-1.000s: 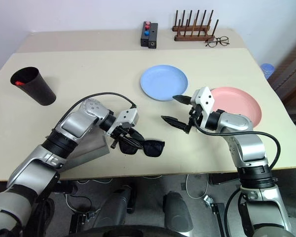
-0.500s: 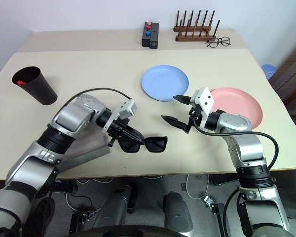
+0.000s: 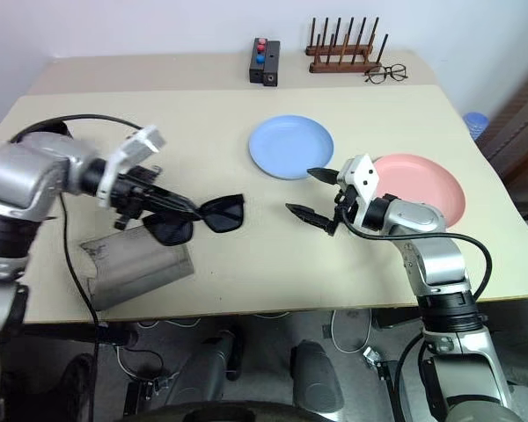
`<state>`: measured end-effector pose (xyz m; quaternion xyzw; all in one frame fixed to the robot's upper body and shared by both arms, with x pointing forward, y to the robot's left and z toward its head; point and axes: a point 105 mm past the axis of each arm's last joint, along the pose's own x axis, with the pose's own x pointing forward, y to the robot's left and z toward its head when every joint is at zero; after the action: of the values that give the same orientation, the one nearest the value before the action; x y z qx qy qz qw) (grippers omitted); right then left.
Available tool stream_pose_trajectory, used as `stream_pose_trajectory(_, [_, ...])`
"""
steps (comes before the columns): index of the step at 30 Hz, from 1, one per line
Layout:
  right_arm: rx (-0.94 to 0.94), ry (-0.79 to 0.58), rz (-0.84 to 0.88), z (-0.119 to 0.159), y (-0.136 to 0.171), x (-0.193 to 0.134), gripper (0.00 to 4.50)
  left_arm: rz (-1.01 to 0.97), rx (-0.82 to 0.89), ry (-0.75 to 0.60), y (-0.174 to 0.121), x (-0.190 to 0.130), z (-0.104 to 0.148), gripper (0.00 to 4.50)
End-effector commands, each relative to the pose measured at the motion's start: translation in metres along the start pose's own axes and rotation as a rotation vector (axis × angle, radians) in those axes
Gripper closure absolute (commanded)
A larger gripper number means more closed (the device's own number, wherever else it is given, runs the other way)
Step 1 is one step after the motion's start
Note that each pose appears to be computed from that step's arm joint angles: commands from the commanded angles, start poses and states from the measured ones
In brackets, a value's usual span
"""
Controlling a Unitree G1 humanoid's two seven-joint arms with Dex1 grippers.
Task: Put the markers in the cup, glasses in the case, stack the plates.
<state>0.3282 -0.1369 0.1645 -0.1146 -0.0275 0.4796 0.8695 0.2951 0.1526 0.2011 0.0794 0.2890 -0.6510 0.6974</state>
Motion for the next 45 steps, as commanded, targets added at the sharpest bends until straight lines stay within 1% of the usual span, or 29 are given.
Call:
stream_pose_trajectory(1, [-0.041, -0.040, 0.009, 0.014, -0.001, 0.001, 0.00, 0.055, 0.025, -0.004, -0.007, -0.023, -0.011, 4.48])
stream_pose_trajectory(4, [-0.041, -0.038, 0.015, 0.013, -0.002, 0.001, 0.00, 0.099, 0.028, -0.010, -0.007, -0.035, -0.022, 4.48])
stream_pose_trajectory(9, [-0.048, -0.038, 0.038, 0.014, -0.001, 0.007, 0.00, 0.201, -0.057, -0.078, 0.001, -0.057, -0.063, 4.48])
stream_pose_trajectory(15, [-0.059, -0.035, 0.048, 0.016, -0.003, 0.008, 0.00, 0.200, -0.100, -0.093, -0.003, -0.062, -0.089, 4.48])
stream_pose_trajectory(17, [-0.061, -0.034, 0.050, 0.016, -0.003, 0.008, 0.00, 0.187, -0.090, -0.101, -0.003, -0.059, -0.094, 4.48])
stream_pose_trajectory(19, [-0.062, -0.037, 0.054, 0.018, -0.003, 0.009, 0.00, 0.165, -0.111, -0.140, 0.000, -0.054, -0.096, 4.48])
stream_pose_trajectory(21, [-0.063, -0.037, 0.055, 0.018, -0.003, 0.010, 0.00, 0.150, -0.127, -0.139, 0.001, -0.051, -0.099, 4.48])
stream_pose_trajectory(28, [-0.070, -0.034, 0.053, 0.020, -0.004, 0.008, 0.00, 0.109, -0.140, -0.062, 0.003, -0.040, -0.117, 4.48])
stream_pose_trajectory(35, [-0.066, -0.027, 0.045, 0.018, -0.003, 0.005, 0.00, 0.052, -0.225, -0.013, -0.002, -0.030, -0.130, 4.48])
stream_pose_trajectory(45, [-0.064, -0.027, 0.044, 0.017, -0.002, 0.006, 0.00, 0.000, -0.314, -0.055, -0.003, -0.021, -0.131, 4.48])
